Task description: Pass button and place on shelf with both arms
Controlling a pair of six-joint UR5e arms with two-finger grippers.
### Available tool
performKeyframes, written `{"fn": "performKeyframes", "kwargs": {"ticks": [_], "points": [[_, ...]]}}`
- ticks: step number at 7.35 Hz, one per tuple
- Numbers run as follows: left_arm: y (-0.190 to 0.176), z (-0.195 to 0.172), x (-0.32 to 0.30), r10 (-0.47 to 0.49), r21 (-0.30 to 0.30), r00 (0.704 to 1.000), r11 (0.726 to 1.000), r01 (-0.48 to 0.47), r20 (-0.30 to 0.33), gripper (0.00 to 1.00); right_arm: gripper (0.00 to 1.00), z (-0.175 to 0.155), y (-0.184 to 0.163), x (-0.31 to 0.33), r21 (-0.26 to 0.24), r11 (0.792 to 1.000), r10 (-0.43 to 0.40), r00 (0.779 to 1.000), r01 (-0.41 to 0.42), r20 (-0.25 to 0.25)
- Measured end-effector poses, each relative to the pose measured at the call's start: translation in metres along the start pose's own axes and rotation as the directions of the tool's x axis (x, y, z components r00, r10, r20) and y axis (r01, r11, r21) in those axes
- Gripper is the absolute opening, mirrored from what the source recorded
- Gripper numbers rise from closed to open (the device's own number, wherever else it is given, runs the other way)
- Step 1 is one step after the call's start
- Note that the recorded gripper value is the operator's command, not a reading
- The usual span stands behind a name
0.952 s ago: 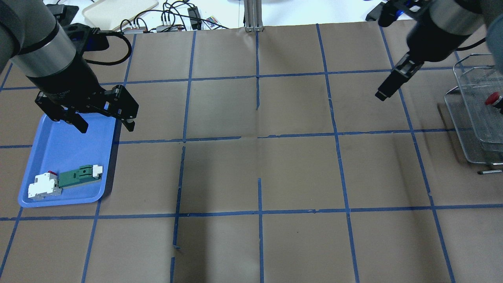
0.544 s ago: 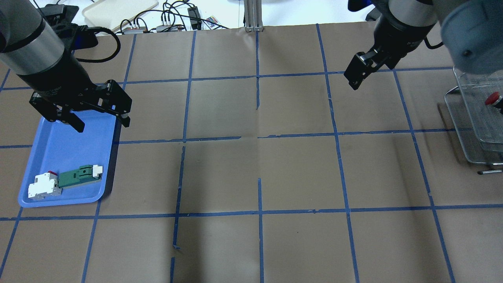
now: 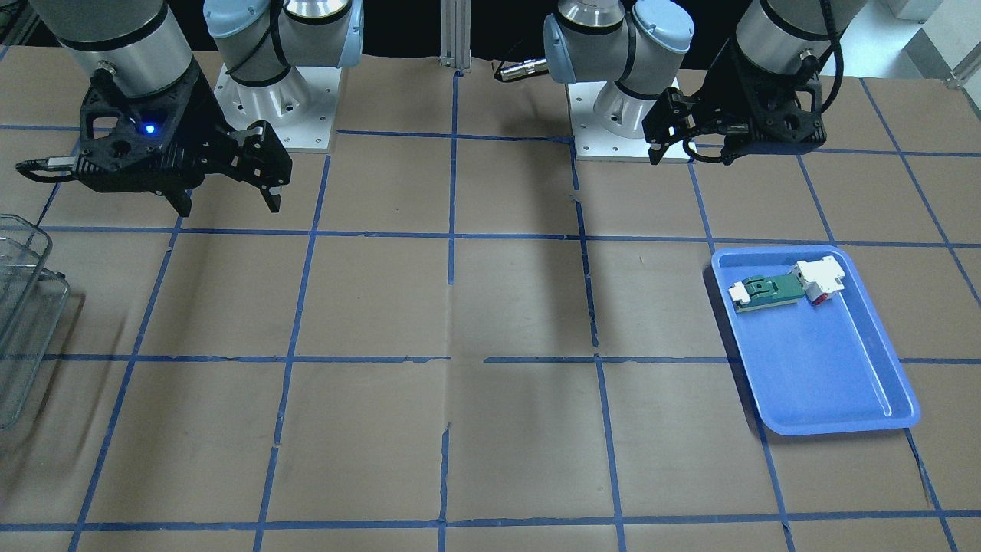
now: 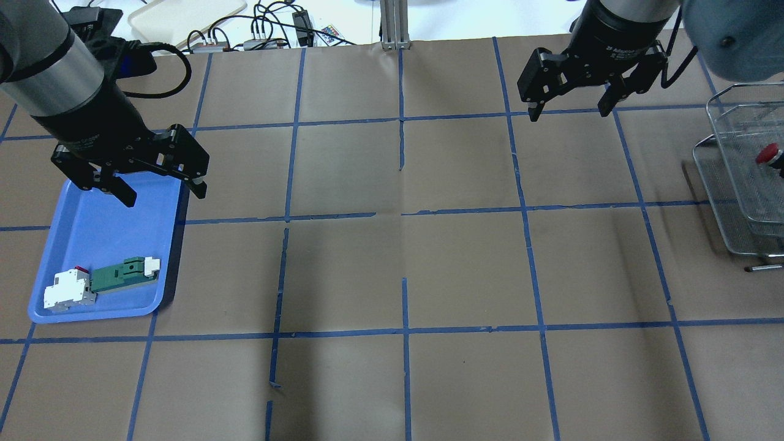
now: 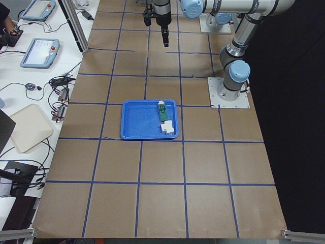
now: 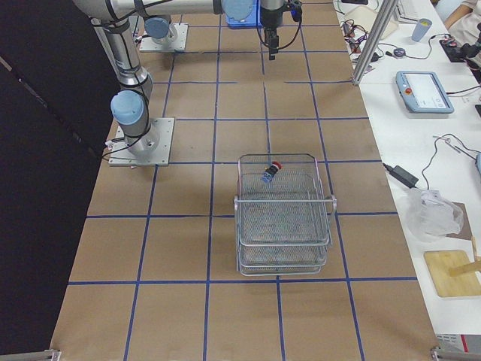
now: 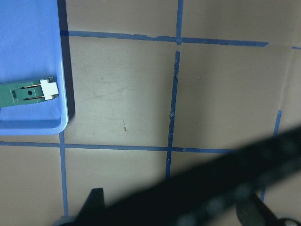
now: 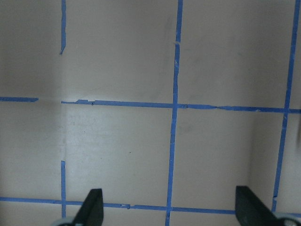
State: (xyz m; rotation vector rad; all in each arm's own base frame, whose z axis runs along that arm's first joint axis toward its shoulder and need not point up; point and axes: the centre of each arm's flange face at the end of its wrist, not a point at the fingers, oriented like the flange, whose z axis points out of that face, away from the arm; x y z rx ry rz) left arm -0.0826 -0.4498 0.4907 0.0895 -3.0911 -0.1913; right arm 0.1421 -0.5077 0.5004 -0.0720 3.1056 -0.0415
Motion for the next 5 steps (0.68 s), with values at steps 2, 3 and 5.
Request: {"fn": "performKeyframes", "kwargs": {"ticks": [2,3,5], "points": [[0.0,0.0,0.001,0.006,0.001,1.0,1.0,-0.006,0.002,1.0,1.0,0.008,0.022,0.004,-0.012,1.0,0.011,1.0,-0.011,-0.022],[0.001,-0.001,0.0,0.006,0.003,1.0,1.0,-0.006,0.011,1.0,1.0,0.009,0.027,0.007,-0.015,1.0,0.009,0.999,-0.01,-0.048],[0.003,-0.005,-0.002,0.006,0.013,0.999,1.0,-0.007,0.035,1.0,1.0,0.01,0.03,0.009,-0.017,1.0,0.009,0.998,-0.01,-0.069]]}}
